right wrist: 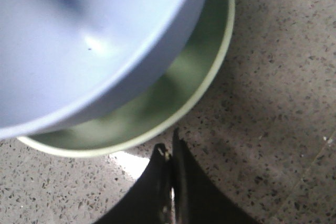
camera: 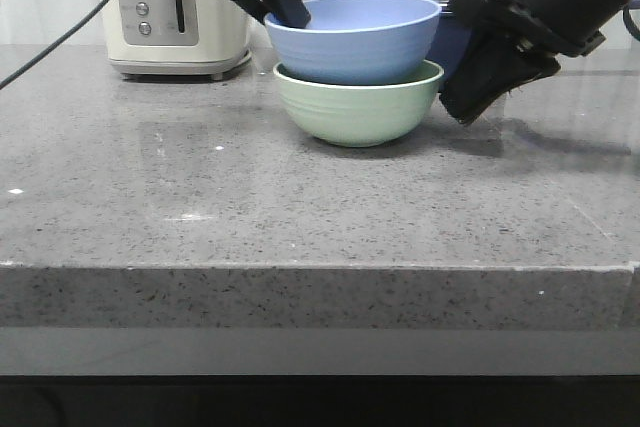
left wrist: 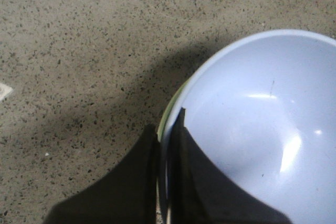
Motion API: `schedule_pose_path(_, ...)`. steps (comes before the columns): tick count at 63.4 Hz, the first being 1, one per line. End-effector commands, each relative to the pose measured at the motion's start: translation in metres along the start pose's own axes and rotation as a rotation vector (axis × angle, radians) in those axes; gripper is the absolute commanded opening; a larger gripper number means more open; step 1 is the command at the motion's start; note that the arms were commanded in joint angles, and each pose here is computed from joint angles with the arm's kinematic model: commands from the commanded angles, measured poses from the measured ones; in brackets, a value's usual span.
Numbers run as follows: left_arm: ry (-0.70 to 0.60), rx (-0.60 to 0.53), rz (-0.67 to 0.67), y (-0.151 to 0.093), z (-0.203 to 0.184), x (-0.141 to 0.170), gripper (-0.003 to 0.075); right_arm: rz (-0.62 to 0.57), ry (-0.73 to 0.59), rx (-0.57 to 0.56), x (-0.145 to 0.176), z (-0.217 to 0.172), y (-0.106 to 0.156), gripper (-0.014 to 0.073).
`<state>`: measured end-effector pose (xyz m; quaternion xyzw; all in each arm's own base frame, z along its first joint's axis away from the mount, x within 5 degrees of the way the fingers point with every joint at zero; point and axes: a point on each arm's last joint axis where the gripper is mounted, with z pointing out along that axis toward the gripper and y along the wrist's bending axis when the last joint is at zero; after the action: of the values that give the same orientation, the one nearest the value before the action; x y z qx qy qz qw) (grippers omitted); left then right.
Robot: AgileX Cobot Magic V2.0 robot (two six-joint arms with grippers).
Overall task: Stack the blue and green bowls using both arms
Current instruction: 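Lift the blue bowl and lower it into the green bowl, then open the left gripper and withdraw both grippers upward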
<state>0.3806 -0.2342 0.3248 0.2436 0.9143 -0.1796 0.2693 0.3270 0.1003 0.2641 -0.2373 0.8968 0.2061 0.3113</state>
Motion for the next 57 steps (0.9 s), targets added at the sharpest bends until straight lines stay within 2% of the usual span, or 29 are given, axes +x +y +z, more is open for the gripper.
schedule_pose_path(1, -0.143, 0.032, 0.006, -0.013, -0.031, -0.016, 0.0029, -0.011, -0.084, 0.007, -0.013, -0.016, 0.006, -0.0063)
schedule_pose_path(13, -0.143, 0.033, 0.005, -0.013, -0.031, -0.016, 0.0240, -0.011, -0.084, 0.007, -0.013, -0.016, 0.006, -0.0063)
schedule_pose_path(21, -0.143, 0.033, 0.005, -0.013, -0.031, -0.016, 0.0307, -0.011, -0.084, 0.007, -0.013, -0.016, 0.006, -0.0063)
schedule_pose_path(30, -0.164, 0.030, 0.015, -0.015, -0.044, -0.017, 0.0316, -0.011, -0.084, 0.007, -0.013, -0.016, 0.006, -0.0063)
schedule_pose_path(43, -0.213, -0.043, 0.079, -0.019, -0.098, -0.012, 0.0316, -0.011, -0.084, 0.007, -0.013, -0.016, 0.006, -0.0063)
schedule_pose_path(57, -0.282, -0.098, 0.102, -0.021, -0.145, 0.024, 0.0316, -0.011, -0.084, 0.007, -0.013, -0.016, 0.006, -0.0063)
